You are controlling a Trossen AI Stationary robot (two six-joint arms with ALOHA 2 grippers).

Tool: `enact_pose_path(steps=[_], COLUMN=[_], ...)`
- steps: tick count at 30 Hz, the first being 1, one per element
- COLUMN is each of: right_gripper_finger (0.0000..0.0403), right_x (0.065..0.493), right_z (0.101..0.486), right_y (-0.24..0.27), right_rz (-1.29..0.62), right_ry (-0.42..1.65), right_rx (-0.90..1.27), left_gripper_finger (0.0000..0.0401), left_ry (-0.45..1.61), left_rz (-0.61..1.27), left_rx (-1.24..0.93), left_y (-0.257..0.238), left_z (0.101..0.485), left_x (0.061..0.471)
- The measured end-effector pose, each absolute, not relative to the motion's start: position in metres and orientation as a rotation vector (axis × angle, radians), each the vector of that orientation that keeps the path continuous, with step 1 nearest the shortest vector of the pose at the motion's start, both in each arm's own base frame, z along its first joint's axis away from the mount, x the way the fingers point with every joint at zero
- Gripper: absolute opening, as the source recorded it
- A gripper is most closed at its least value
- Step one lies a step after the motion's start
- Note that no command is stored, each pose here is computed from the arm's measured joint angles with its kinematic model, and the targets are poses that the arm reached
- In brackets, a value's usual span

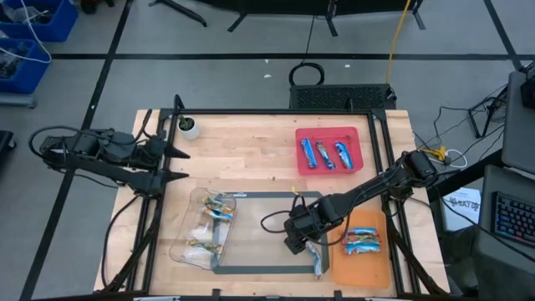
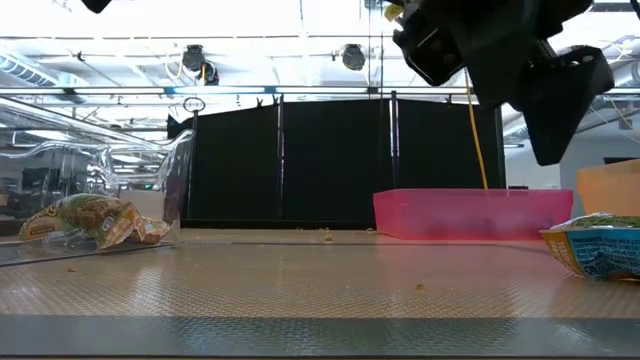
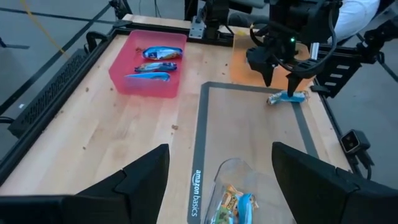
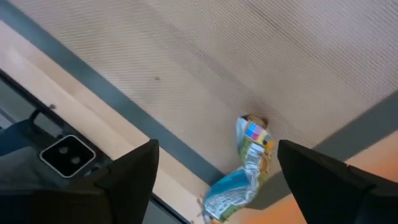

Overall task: Pick and place Granola Bars by type
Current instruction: Put the yellow granola bar into the transparent bin

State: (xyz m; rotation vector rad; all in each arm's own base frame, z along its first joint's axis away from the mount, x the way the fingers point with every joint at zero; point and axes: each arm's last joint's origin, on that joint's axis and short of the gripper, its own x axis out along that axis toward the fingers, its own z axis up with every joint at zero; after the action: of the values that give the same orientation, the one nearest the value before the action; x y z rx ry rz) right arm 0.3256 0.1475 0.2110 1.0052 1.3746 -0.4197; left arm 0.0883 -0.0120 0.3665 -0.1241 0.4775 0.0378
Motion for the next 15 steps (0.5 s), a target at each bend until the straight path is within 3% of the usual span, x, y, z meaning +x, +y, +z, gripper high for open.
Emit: enact_pose_path(steps=[11, 15], right_gripper_finger=[0.0313, 0.0313], right_x=[0.353, 0.354], right_z=[0.233, 0.227], right_y=[0.158, 0.158], right_rz=[-0.400, -0.515], right_ry=[1.391, 1.496], right_rx=[0.939, 0.822], left_gripper_finger=[0.0278, 0.0278], left_ry=[0.497, 0.500], left_rz=[0.035, 0.035], left_rx=[-0.115, -0.119], left_y=[-0.012, -0.012], left_z=[0.365, 0.365], left_x=[0.087, 0.087])
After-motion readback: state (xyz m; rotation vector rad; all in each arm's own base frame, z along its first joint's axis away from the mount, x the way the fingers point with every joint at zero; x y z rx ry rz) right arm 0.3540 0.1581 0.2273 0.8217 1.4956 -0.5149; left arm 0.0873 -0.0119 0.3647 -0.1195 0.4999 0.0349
